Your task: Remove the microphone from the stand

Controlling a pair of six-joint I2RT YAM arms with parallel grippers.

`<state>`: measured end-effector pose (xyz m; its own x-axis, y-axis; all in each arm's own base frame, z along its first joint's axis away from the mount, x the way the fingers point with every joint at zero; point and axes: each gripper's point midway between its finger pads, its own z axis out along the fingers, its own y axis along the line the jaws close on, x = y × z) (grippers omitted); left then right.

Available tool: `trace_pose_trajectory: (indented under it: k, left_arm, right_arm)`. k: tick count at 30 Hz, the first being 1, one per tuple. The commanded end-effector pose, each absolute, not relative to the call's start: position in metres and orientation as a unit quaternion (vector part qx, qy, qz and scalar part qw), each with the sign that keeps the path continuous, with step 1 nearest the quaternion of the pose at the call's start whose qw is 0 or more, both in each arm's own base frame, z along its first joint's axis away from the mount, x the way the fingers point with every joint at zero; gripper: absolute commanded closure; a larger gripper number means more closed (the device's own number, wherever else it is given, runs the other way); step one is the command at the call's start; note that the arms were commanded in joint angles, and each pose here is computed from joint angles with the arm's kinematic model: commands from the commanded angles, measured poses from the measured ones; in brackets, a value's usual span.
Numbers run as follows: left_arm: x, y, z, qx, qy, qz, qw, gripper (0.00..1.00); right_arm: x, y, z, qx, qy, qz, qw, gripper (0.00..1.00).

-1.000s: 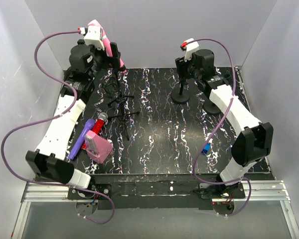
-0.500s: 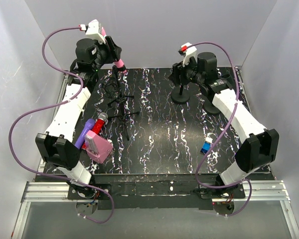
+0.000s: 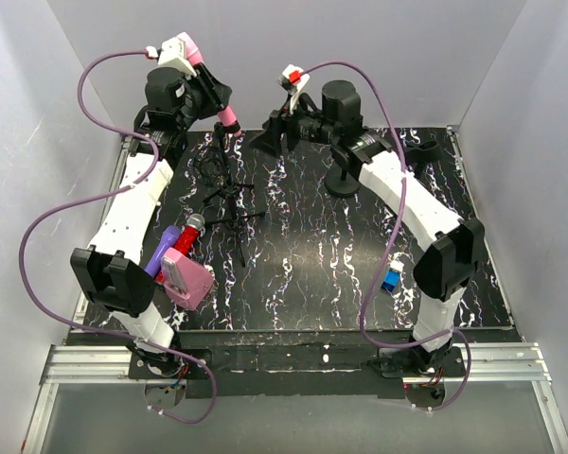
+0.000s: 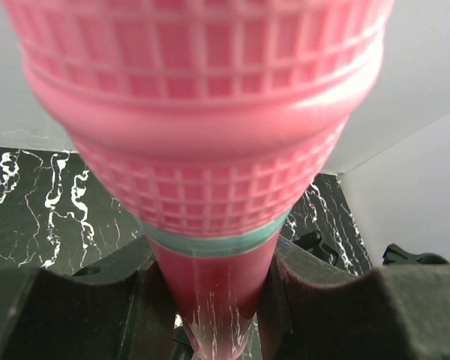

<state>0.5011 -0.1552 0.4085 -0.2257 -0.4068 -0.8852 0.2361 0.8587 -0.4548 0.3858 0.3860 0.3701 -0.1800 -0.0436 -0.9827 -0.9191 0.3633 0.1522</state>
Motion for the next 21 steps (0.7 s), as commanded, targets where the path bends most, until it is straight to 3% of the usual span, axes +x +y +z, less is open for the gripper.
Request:
trace_pose_trajectory:
  k: [1, 12, 21]
  left_arm:
    - [0.503, -0.154, 0.421, -0.11, 0.732, -0.27, 0.616, 1.0]
    - [0.504, -0.184, 0.419, -0.109, 0.731, -0.306, 0.6, 1.0]
    - [0.503, -0.19, 0.424, -0.109, 0.726, -0.326, 0.596, 1.0]
  right_arm:
    - [0.392, 0.405, 0.411, -0.368, 0.601, 0.441, 0.556, 0.26]
    - [0.419, 0.439, 0.403, -0.361, 0.608, 0.417, 0.572, 0.24]
    - [0.448, 0.435, 0.382, -0.371, 0.609, 0.346, 0.61, 0.47]
